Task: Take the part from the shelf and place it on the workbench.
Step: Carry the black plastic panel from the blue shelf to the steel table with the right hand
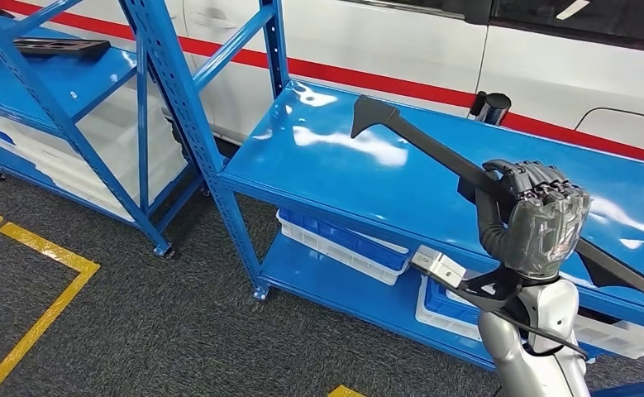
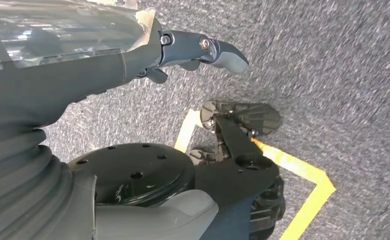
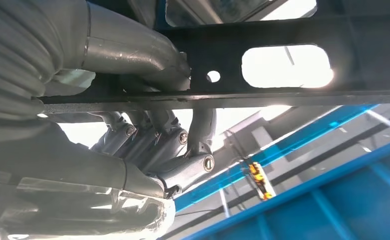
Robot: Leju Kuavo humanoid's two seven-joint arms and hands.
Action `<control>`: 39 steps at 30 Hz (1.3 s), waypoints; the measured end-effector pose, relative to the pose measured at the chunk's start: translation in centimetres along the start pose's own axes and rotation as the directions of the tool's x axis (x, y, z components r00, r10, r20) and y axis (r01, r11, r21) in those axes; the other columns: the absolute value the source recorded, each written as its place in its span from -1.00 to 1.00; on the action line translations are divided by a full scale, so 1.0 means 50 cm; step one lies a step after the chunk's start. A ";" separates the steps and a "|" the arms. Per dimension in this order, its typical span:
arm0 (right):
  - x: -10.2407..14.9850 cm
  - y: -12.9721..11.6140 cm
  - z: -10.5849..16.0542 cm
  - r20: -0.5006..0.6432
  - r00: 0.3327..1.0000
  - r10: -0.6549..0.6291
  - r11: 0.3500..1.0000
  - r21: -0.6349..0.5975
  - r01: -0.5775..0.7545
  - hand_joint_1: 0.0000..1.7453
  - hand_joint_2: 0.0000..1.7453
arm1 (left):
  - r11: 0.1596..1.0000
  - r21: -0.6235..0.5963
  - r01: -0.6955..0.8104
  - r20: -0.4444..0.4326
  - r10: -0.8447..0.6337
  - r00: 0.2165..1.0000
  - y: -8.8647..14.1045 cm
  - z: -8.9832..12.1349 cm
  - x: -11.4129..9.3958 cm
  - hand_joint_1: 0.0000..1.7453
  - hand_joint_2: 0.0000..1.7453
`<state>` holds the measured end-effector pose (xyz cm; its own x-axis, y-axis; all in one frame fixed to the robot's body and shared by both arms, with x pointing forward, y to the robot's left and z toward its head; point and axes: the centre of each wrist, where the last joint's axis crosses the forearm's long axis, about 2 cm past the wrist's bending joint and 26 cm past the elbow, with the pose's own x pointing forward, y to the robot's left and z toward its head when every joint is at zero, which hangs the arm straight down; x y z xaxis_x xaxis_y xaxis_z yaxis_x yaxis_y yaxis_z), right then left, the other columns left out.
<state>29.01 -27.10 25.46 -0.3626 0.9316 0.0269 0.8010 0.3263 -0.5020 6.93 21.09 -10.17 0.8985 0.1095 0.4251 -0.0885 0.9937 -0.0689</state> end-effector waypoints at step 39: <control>0.003 0.016 -0.027 0.012 1.000 -0.008 1.000 -0.001 0.008 1.00 1.00 | 1.000 0.001 0.000 -0.007 0.000 1.000 0.003 0.000 -0.001 -1.00 1.00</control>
<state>30.23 -26.49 26.22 -0.3746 0.9269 0.0208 0.7986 0.3340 -0.5006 6.87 21.23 -10.20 0.9016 0.1092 0.4186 -0.0888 0.9937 -0.0679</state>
